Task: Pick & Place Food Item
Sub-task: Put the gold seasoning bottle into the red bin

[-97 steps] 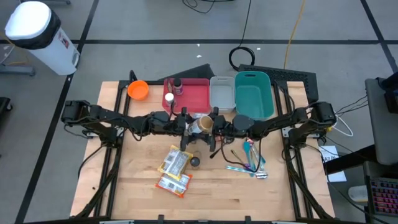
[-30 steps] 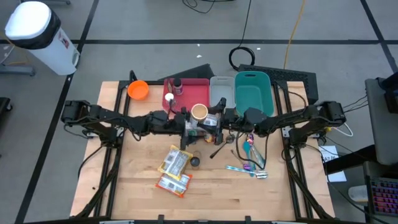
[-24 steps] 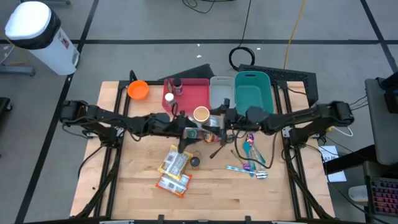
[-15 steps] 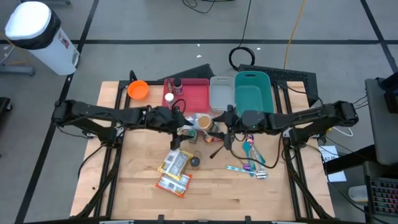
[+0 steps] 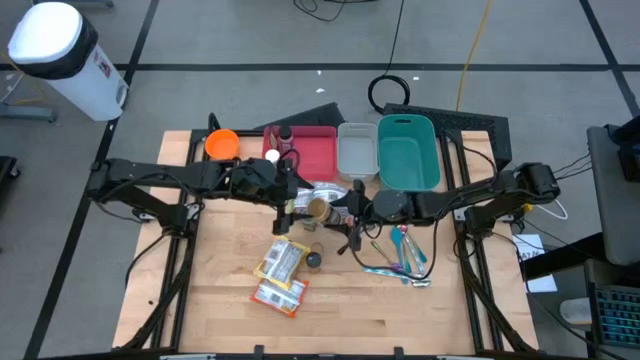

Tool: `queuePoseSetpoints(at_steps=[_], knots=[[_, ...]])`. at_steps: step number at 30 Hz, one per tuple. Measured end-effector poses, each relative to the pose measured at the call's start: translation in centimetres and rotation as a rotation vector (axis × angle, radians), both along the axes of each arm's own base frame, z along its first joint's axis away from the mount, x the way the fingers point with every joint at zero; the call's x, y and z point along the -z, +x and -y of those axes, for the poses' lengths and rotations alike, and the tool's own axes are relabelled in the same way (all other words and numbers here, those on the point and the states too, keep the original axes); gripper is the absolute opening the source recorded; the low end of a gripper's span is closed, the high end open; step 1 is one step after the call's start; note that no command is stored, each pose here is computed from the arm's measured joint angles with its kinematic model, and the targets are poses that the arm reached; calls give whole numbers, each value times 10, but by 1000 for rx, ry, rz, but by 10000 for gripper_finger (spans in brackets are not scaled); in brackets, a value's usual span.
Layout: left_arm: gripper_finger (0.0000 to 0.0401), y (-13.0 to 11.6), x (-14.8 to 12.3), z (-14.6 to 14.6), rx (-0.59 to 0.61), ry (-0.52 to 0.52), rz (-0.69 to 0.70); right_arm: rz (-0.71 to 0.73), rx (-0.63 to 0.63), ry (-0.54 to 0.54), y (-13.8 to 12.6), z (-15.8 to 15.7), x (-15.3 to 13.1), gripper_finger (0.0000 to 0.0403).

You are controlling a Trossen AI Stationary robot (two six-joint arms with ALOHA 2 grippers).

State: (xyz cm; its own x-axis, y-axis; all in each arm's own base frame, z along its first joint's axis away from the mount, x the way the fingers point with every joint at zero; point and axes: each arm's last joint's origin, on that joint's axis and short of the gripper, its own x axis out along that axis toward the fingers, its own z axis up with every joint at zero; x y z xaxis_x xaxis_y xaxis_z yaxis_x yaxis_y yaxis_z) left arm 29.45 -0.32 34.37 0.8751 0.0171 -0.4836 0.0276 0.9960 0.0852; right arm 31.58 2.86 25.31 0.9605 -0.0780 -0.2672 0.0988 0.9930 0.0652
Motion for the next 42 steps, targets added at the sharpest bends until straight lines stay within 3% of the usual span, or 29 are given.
queuePoseSetpoints(at_steps=[8, 19, 32, 35, 39, 42], knots=[[365, 14, 19, 1, 12, -16, -74, -11, -1, -3, 7, -1, 11, 257], [365, 19, 28, 5, 149, -78, -114, 2, -7, 1, 7, -1, 8, 257], [363, 24, 25, 3, 121, -85, -64, 21, 0, 0, 8, 0, 7, 257], [340, 27, 28, 2, 80, -67, -65, 15, 2, -1, 8, 0, 7, 257], [276, 31, 32, 0, 39, -55, -76, 2, 2, -4, 7, 0, 8, 257], [274, 31, 32, 0, 33, -54, -77, -4, 1, -8, 7, 0, 9, 267]])
